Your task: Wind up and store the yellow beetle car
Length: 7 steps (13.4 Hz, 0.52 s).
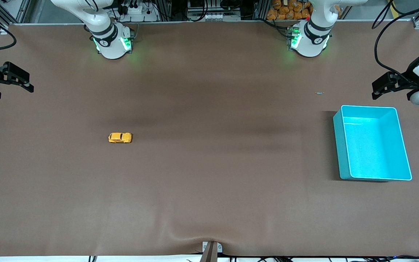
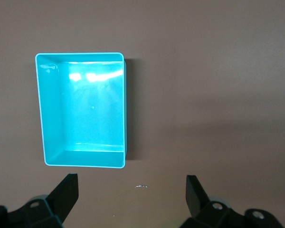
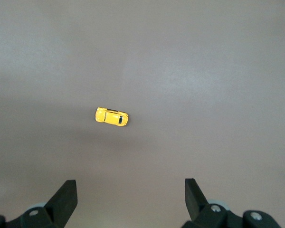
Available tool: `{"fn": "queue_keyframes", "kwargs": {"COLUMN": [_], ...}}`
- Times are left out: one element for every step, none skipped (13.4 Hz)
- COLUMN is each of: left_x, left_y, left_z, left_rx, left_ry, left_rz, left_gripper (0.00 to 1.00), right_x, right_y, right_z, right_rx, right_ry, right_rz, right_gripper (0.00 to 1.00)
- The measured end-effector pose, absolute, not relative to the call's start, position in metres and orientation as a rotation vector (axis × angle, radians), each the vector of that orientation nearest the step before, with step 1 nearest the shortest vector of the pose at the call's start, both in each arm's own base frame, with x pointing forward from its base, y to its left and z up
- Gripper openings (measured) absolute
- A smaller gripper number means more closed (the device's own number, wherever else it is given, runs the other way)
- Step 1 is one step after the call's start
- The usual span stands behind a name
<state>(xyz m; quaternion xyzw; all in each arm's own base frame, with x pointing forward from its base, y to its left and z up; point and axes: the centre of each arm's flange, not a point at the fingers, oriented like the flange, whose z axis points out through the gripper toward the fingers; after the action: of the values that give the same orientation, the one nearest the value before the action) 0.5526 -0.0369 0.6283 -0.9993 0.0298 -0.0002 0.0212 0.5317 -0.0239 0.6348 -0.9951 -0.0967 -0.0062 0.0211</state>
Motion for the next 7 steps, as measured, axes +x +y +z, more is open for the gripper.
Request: {"fn": "queue_keyframes", "kwargs": {"left_x": [0.5526, 0.5525, 0.5526, 0.5528, 0.5531, 0.5534, 0.5539], "left_y": [-0.0370, -0.0376, -0.0377, -0.0376, -0.0375, -0.0376, -0.0379], "left_z": [0.6282, 0.6282, 0.6279, 0.6274, 0.6268, 0.6262, 0.6253], "left_rx": [-3.098, -3.098, -3.098, -3.098, -3.098, -3.098, -3.098], "left_ry": [0.093, 0.095, 0.095, 0.095, 0.096, 0.096, 0.098], "left_rz": [0.000, 0.001, 0.002, 0.004, 0.006, 0.007, 0.010], "left_gripper": [1.00, 1.00, 1.00, 1.00, 1.00, 1.00, 1.00], "right_x": [0.5317, 0.5317, 0.5316, 0.5315, 0.5315, 0.5314, 0.5310], "right_y": [-0.0239, -0.0239, -0.0239, -0.0239, -0.0239, -0.0237, -0.0222], "right_z": [0.6348, 0.6347, 0.6346, 0.6346, 0.6345, 0.6339, 0.6311], "right_rx": [-3.085, -3.085, -3.085, -3.085, -3.084, -3.084, -3.080], "right_ry": [-0.300, -0.300, -0.300, -0.300, -0.300, -0.301, -0.324], "right_rz": [-0.019, -0.018, -0.017, -0.016, -0.015, -0.011, 0.008], "right_gripper": [1.00, 1.00, 1.00, 1.00, 1.00, 1.00, 1.00]}}
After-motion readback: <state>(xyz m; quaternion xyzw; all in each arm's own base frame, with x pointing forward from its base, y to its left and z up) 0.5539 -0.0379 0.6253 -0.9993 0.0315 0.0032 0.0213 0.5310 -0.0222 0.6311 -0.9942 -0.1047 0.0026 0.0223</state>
